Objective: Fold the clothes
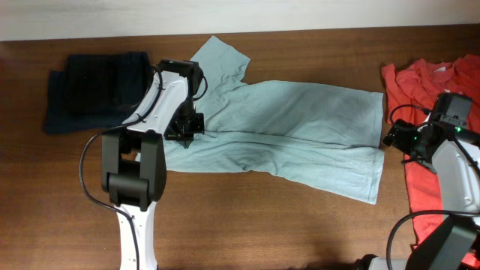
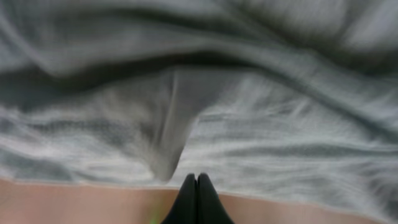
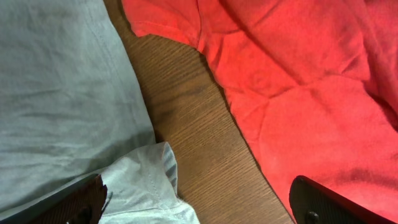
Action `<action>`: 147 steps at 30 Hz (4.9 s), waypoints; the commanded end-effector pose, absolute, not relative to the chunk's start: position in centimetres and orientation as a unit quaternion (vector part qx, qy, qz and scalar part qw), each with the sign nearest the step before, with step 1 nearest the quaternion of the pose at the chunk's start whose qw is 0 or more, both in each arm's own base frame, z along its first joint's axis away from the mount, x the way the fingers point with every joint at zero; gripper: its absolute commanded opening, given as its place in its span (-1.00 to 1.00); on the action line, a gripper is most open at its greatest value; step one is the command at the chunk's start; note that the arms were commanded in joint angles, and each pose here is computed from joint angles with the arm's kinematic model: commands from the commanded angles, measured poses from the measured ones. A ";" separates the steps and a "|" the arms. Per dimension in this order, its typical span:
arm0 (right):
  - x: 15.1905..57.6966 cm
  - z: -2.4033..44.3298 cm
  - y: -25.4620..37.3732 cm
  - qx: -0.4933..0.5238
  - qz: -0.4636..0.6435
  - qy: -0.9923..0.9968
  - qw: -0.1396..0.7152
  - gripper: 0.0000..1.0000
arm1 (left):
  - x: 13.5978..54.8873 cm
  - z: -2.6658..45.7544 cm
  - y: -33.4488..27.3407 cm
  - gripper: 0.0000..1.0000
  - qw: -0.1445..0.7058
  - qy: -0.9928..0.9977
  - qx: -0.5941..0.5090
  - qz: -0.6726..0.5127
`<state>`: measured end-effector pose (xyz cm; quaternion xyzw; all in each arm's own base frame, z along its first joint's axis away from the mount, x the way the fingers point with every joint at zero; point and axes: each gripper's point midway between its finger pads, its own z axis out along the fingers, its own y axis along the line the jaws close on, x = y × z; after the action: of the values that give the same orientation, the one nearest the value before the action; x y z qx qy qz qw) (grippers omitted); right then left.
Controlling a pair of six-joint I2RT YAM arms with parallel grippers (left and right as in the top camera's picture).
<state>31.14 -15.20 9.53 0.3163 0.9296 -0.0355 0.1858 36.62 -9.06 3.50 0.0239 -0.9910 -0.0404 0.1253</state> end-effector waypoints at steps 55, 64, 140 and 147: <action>31.3 9.7 -15.5 0.322 -0.035 0.927 0.189 0.97 | 44.9 3.7 -7.8 -0.46 -0.056 -0.994 -0.040 -0.090; 31.3 9.7 -15.5 0.322 -0.035 0.927 0.189 0.97 | 49.2 7.6 -8.1 -0.95 -0.139 -0.987 -0.017 -0.074; 36.5 2.0 30.5 -0.327 0.209 0.889 0.243 -0.92 | 55.3 19.1 4.9 0.98 -0.286 -0.940 0.159 -0.097; 38.7 2.2 29.2 -0.309 0.154 0.895 0.281 -0.92 | 55.2 19.0 4.9 0.99 -0.286 -0.940 0.159 -0.097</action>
<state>36.91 29.39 0.74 -0.3193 0.8961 0.1903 0.2426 55.29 4.75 16.74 0.1536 -0.9475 -0.0973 -0.2629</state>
